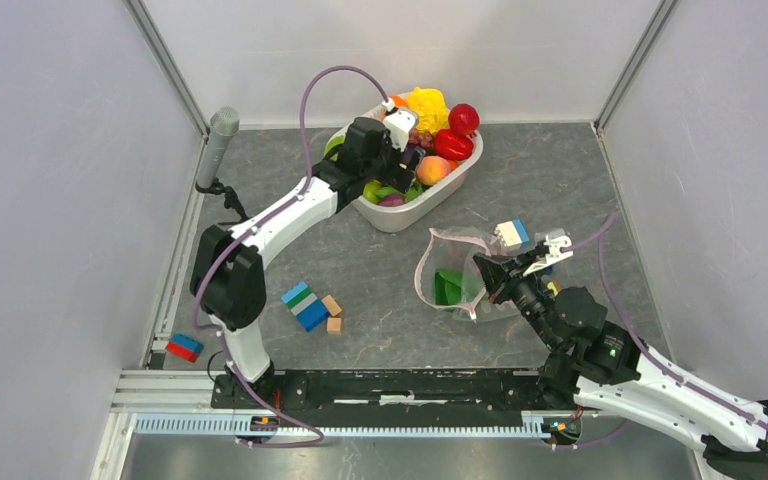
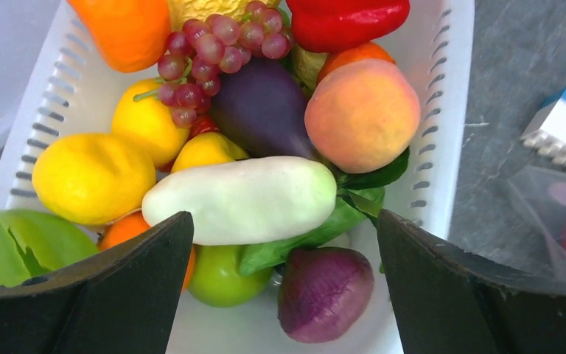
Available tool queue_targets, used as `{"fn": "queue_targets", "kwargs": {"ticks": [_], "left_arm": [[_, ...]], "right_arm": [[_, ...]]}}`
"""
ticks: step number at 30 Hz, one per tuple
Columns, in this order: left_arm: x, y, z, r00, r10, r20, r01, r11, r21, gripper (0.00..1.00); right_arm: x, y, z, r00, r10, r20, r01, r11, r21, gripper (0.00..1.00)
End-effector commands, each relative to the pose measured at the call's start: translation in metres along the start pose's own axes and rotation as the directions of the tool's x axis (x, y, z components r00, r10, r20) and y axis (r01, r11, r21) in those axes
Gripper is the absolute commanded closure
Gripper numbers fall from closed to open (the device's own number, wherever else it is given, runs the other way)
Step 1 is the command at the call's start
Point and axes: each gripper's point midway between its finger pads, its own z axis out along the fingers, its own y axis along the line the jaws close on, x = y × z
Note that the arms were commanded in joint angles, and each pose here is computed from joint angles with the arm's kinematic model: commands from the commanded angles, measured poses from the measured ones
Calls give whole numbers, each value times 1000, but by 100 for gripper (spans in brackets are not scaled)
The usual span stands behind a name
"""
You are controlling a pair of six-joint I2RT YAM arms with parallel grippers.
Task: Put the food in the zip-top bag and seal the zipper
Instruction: Pick up the fake vegetable from the bin.
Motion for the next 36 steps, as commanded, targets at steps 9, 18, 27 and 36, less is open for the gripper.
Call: {"fn": "queue_targets", "kwargs": {"ticks": [9,18,27,36], "left_arm": [[10,21,4,938,345,-24,-332,919,211,0],[21,49,28,823,553,-128,-519,825,226,0],[57,44,42,746,644,-172,-562,746,357,0],[58,43,40,750,636,-182,-549,752,365,25]], "right_arm": [[1,4,1,1000,12,1,-12,1000,-17,94],[4,5,1,1000,12,-9,-12,1000,-21,94],[5,3,1,1000,15,-8,-15,1000,-13,94],[6,3,1,1000,20,-8,-20,1000,-12,94]]}}
